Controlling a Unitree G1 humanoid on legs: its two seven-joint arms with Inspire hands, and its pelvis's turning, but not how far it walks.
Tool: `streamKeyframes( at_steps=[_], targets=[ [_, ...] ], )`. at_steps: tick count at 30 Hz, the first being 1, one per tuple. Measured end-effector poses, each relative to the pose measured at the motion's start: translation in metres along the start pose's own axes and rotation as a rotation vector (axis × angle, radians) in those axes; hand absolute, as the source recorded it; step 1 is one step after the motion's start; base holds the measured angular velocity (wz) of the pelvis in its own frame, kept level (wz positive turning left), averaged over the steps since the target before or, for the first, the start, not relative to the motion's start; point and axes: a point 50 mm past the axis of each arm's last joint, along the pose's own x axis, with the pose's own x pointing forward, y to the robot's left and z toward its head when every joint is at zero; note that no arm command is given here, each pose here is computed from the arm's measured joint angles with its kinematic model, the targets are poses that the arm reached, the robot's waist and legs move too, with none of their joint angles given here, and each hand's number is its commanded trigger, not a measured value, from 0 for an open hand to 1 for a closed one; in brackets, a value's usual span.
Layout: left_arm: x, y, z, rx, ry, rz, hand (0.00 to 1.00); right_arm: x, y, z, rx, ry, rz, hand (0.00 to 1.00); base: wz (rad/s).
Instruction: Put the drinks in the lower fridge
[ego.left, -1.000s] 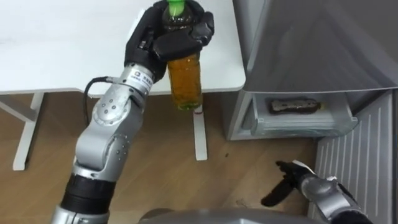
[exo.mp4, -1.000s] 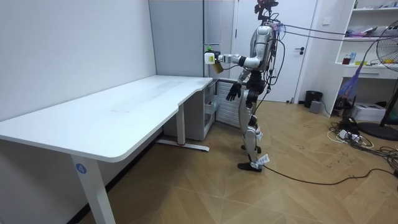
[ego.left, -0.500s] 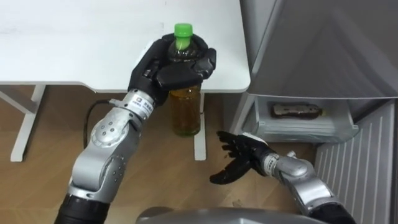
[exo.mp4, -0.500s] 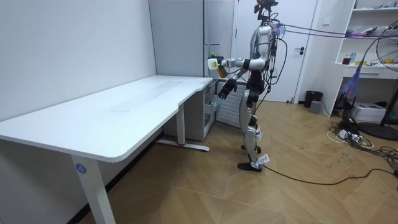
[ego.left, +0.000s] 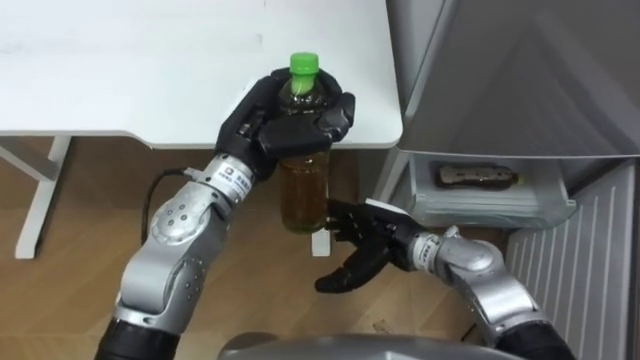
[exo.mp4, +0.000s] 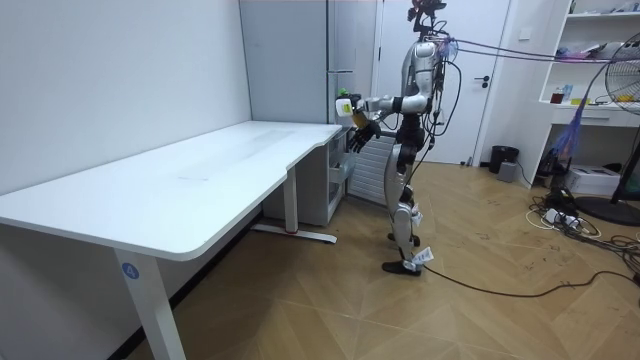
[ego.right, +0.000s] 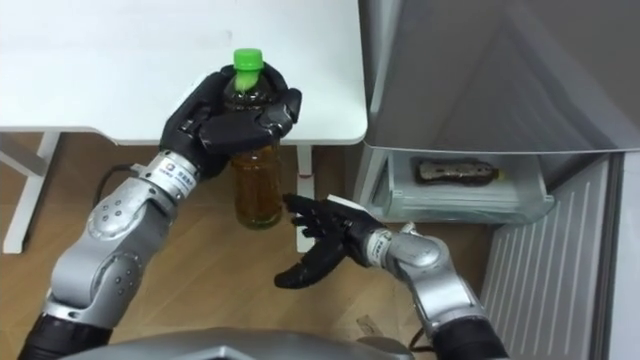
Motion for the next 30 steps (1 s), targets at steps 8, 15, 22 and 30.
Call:
streamKeyframes(
  at_steps=[8,15,22,30],
  targets=[
    [0.002,-0.003,-0.013,0.011,0.052,-0.014,1.00,0.004,0.012,0.008,0.088,-0.085,0.119,0.00,0.00],
    [0.002,-0.010,-0.024,0.010,0.097,-0.048,1.00,0.004,0.015,0.010,0.099,-0.102,0.145,0.00,-0.02],
    [0.000,-0.014,-0.032,0.034,0.123,-0.084,1.00,0.004,0.019,0.004,0.120,-0.076,0.162,0.00,0.00],
    [-0.001,-0.014,-0.038,0.030,0.148,-0.117,1.00,0.003,0.022,0.001,0.259,-0.122,0.163,0.00,0.00]
  ],
)
